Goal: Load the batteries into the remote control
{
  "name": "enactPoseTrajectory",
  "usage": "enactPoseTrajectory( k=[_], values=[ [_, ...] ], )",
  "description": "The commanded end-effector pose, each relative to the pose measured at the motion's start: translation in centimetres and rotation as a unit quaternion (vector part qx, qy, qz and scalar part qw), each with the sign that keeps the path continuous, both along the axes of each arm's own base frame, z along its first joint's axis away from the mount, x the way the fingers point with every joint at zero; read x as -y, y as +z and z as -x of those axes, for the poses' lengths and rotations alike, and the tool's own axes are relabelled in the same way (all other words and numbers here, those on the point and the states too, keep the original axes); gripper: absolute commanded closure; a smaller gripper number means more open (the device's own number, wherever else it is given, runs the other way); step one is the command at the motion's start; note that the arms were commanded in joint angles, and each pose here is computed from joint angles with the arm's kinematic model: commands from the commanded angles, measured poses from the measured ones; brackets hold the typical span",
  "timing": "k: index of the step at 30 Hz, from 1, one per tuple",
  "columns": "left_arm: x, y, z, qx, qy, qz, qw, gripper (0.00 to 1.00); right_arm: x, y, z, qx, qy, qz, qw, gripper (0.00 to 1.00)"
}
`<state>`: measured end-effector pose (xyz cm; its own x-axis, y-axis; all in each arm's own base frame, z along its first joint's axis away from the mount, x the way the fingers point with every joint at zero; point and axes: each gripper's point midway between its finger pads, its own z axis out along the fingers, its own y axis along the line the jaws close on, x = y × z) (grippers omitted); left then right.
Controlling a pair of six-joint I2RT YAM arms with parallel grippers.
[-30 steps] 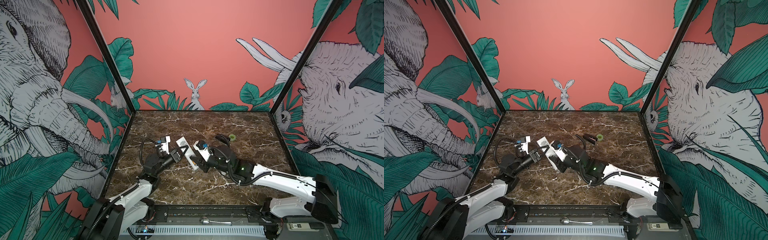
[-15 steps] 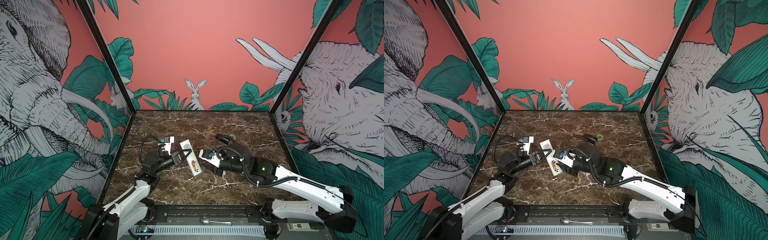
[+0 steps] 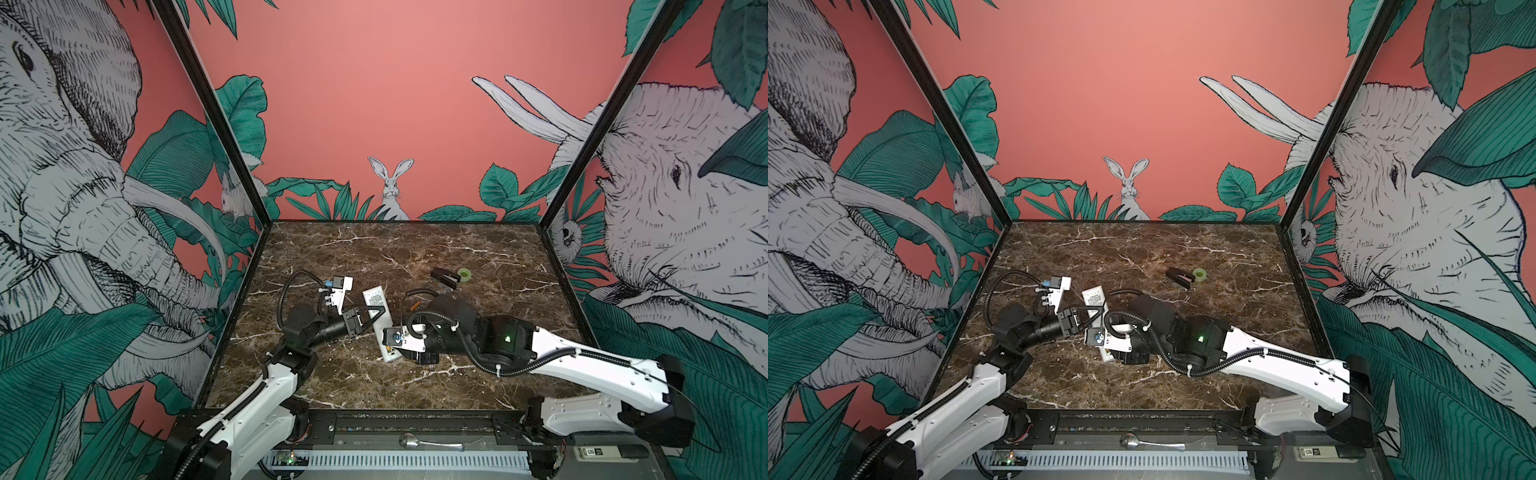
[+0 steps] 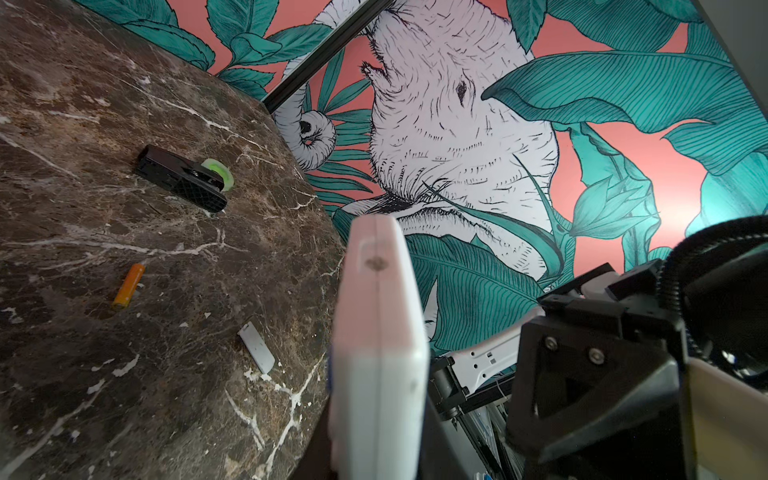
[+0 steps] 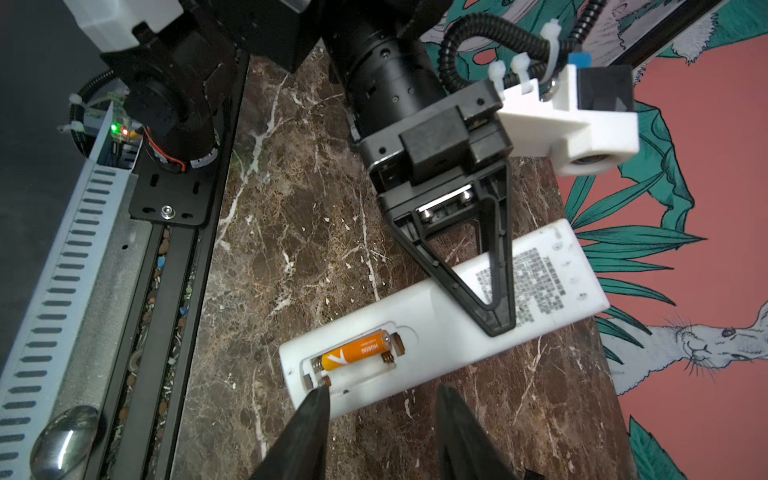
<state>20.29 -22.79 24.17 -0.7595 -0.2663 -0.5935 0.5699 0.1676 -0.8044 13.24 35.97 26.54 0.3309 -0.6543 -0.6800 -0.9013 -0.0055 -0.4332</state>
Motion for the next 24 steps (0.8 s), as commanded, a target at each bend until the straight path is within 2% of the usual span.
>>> enactPoseTrajectory(
  k=[1,8,24],
  values=[
    [0.2,2.1,0.8,0.03,-0.018,0.014,0.999,1.0,-0.4,0.9,0.0,0.028,0.011,0.003,1.0,0.6],
    [0.2,2.2,1.3,0.03,-0.026,0.014,0.999,1.0,-1.2,0.2,-0.3,0.042,0.013,0.015,0.999,0.66],
    [0.2,2.3,1.5,0.031,-0.031,0.014,0.999,1.0,-2.2,-0.7,-0.5,0.045,0.021,0.026,0.998,0.69]
  ],
)
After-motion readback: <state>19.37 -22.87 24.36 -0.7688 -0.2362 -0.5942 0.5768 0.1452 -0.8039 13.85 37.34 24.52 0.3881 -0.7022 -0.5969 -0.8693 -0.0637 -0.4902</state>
